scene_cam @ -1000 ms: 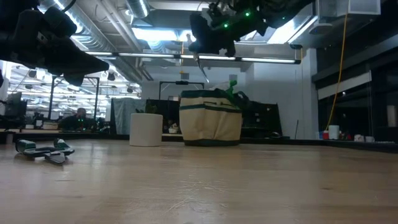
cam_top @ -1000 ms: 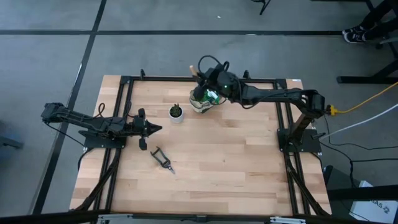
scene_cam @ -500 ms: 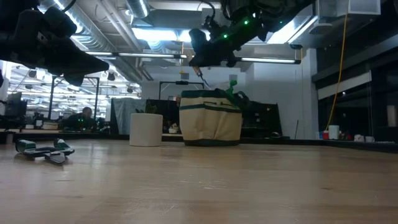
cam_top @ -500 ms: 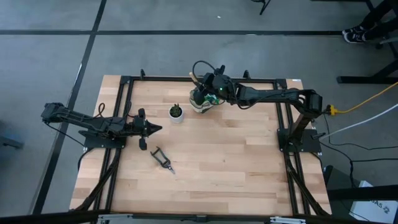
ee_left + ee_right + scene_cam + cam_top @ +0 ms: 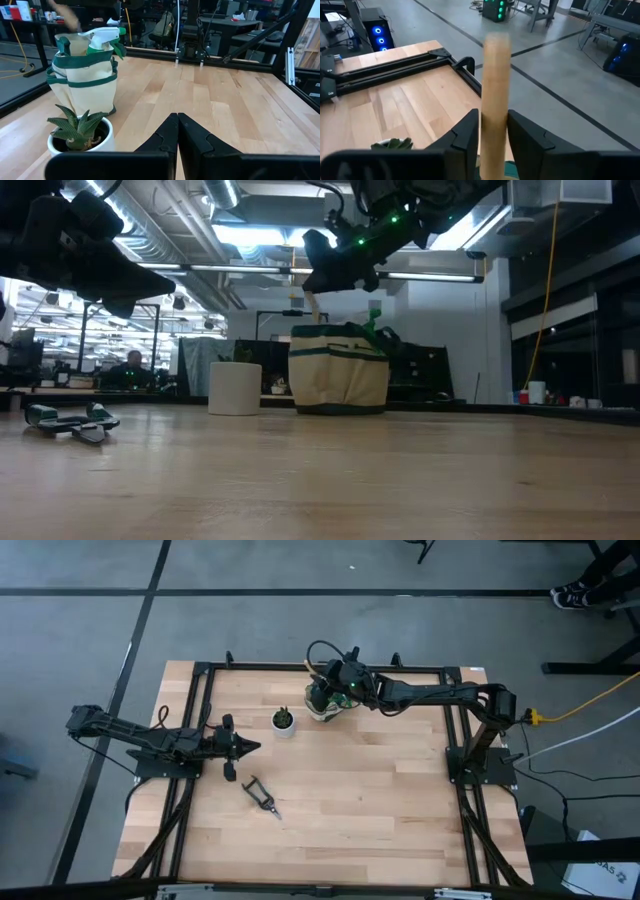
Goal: Pick & Place Garden tools in Gardening bag
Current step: Put the trowel into the gardening bag, then put the shear scissors into the gardening bag
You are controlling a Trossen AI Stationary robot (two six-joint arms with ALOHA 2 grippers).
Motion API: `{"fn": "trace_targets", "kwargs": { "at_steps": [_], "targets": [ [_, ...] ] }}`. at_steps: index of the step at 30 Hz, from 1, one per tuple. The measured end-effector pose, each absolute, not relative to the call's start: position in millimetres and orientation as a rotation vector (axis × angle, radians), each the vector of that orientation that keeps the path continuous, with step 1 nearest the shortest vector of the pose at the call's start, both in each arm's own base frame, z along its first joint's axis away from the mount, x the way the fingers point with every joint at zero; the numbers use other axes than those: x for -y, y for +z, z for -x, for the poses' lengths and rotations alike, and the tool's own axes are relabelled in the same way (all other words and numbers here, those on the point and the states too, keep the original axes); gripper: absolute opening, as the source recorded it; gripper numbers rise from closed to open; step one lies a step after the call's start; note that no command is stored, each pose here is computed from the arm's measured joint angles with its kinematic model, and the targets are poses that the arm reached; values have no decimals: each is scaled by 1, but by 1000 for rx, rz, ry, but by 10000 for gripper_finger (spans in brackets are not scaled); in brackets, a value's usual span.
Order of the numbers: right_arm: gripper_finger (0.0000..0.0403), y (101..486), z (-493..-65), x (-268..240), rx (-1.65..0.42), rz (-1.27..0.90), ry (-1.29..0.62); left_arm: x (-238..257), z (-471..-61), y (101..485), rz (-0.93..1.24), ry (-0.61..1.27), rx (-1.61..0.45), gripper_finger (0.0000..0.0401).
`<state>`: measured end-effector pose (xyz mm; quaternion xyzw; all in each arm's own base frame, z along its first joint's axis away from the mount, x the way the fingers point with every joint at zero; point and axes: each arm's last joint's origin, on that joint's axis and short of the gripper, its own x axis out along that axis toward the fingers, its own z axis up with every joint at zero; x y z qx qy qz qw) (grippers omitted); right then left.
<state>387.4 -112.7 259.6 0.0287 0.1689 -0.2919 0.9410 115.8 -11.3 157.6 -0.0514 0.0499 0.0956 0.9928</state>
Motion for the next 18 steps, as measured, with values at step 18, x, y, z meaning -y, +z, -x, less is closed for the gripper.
{"fn": "trace_targets", "kwargs": {
  "at_steps": [18],
  "targets": [
    [117,260,-389,108,-345,-63,-554,11,-116,157,103,192,-100,4]
  ]
}}
